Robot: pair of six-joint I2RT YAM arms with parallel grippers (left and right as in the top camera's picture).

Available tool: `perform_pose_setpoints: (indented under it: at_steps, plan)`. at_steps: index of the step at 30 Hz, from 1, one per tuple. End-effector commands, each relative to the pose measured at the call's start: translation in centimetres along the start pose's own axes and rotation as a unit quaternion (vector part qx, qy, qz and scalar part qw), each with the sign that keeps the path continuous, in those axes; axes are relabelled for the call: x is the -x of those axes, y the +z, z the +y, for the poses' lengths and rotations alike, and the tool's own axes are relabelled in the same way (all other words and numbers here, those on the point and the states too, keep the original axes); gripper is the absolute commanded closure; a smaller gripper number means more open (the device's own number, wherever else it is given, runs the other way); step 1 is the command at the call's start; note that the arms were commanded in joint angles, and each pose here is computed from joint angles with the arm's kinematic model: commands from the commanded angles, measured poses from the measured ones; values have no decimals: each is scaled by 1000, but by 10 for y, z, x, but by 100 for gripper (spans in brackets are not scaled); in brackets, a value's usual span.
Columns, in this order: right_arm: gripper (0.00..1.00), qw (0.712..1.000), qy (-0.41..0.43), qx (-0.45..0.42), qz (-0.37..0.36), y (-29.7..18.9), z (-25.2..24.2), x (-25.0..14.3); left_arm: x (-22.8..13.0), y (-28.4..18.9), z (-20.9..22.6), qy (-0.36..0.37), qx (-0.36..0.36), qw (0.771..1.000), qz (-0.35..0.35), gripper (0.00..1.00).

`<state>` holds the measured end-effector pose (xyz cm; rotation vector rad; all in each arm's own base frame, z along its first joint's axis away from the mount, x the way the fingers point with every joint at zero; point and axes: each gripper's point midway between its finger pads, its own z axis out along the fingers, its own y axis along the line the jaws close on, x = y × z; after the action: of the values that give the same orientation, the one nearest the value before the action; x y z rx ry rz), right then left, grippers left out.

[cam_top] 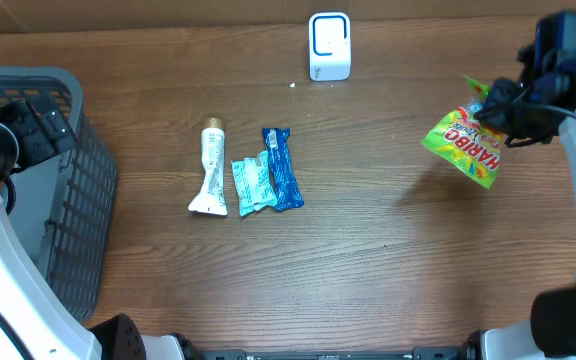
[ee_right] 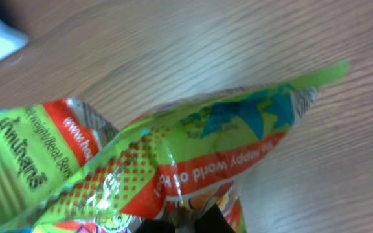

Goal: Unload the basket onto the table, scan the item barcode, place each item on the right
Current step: 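Carry the bag to the far right and release it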

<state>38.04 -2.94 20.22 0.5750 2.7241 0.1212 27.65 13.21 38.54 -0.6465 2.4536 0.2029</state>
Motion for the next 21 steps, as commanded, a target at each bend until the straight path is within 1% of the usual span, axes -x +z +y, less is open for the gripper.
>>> perform_pose_setpoints:
  at_steps: [1, 3, 5, 6, 7, 8, 9, 10, 11, 12, 13, 16, 18, 20, 21]
  plan:
    - [96, 993, 115, -34, -7, 46, -39, 0, 3, -3, 0, -9, -2, 1000, -7, 0]
    - [96, 984, 163, -57, -32, 74, -63, 3, 3, -3, 1, -9, -2, 1000, -7, 0]
    - [96, 981, 182, -62, -38, 92, -76, 2, 3, -3, 1, -9, -2, 1000, -6, 0]
    - [96, 976, 204, -66, -40, 104, -86, -2, 3, -3, 1, -9, -2, 1000, -6, 0]
    - [96, 975, 206, -67, -39, 106, -89, -3, 3, -3, 1, -9, -2, 1000, -7, 0]
    - [84, 976, 205, -68, -38, 106, -91, -3, 3, -3, 0, -9, -2, 1000, -6, 1]
    - [63, 978, 194, -69, -37, 106, -91, -4, 3, -3, 0, -9, -2, 1000, -7, 0]
    - [48, 980, 182, -69, -36, 106, -91, -3, 3, -3, 0, -9, -2, 1000, -6, 1]
    - [28, 982, 172, -68, -34, 105, -90, -4, 3, -3, 0, -9, -2, 1000, -7, 0]
    - [20, 984, 164, -64, -30, 105, -89, -4, 3, -3, 1, -9, -1, 1000, -7, 0]
    - [16, 986, 157, -57, -25, 104, -85, -5, 3, -3, 0, -9, -2, 1000, -6, 0]
    - [14, 991, 136, -21, -7, 99, -71, -6, 3, -3, 1, -9, -2, 1000, -7, 1]
    - [15, 993, 111, 26, 4, 91, -52, -4, 3, -3, 1, -9, -2, 1000, -6, 0]
    - [20, 993, 74, 95, 12, 80, -21, 0, 3, -3, 1, -9, -2, 1000, -6, 0]
    - [21, 990, 56, 128, 14, 73, -5, 2, 3, -3, 1, -9, -2, 1000, -7, 0]
